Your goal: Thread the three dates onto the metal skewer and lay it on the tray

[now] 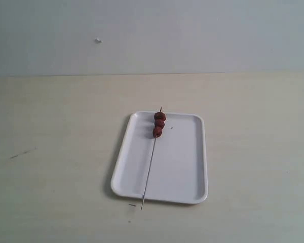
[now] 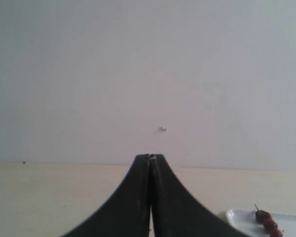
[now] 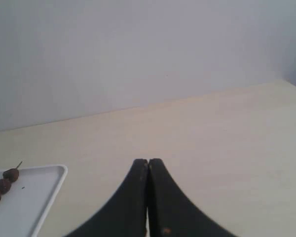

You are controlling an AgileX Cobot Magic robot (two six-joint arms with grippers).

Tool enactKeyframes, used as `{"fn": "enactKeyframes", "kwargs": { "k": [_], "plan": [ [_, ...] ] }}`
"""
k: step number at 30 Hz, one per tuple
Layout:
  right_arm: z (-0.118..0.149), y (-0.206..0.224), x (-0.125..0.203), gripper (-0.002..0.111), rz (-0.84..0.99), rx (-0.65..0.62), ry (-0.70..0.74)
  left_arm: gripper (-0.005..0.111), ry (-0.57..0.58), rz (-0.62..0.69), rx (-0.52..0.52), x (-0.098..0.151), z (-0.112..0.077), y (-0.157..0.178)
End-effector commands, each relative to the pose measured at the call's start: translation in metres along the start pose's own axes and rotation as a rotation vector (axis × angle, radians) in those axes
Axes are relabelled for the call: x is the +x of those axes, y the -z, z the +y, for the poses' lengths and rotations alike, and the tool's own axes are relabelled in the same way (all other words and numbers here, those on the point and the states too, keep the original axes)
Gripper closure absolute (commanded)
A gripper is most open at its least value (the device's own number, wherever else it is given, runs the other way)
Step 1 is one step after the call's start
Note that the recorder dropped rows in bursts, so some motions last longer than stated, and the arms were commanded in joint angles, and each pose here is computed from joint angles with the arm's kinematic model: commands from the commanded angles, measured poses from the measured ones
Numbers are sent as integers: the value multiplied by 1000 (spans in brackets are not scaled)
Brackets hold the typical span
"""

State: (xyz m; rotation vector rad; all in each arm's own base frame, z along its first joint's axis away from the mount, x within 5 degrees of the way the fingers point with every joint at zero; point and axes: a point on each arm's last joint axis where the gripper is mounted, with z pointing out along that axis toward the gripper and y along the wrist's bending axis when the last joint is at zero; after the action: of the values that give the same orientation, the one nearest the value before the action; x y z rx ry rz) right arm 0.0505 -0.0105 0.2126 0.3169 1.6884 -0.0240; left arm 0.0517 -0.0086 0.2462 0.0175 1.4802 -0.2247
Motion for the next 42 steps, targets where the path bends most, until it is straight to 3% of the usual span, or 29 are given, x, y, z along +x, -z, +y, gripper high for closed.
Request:
{"fn": "enactKeyframes", "kwargs": {
  "k": [1, 6, 15, 20, 25, 42],
  "plan": [
    [-1, 0, 1, 108, -2, 9, 8, 107, -18, 71, -32, 19, 4, 1],
    [-1, 0, 1, 108, -2, 9, 8, 107, 7, 151, -43, 45, 8, 1],
    [-1, 0, 1, 108, -2, 9, 8, 107, 49, 317, -73, 61, 10, 4],
    [-1, 0, 1, 108, -2, 9, 8, 107, 26, 323, -78, 61, 11, 4],
    [-1, 0, 1, 108, -2, 9, 8, 107, -68, 356, -100, 64, 14, 6],
    [-1, 0, 1, 108, -2, 9, 8, 107, -70, 356, -100, 64, 14, 6]
  ]
}}
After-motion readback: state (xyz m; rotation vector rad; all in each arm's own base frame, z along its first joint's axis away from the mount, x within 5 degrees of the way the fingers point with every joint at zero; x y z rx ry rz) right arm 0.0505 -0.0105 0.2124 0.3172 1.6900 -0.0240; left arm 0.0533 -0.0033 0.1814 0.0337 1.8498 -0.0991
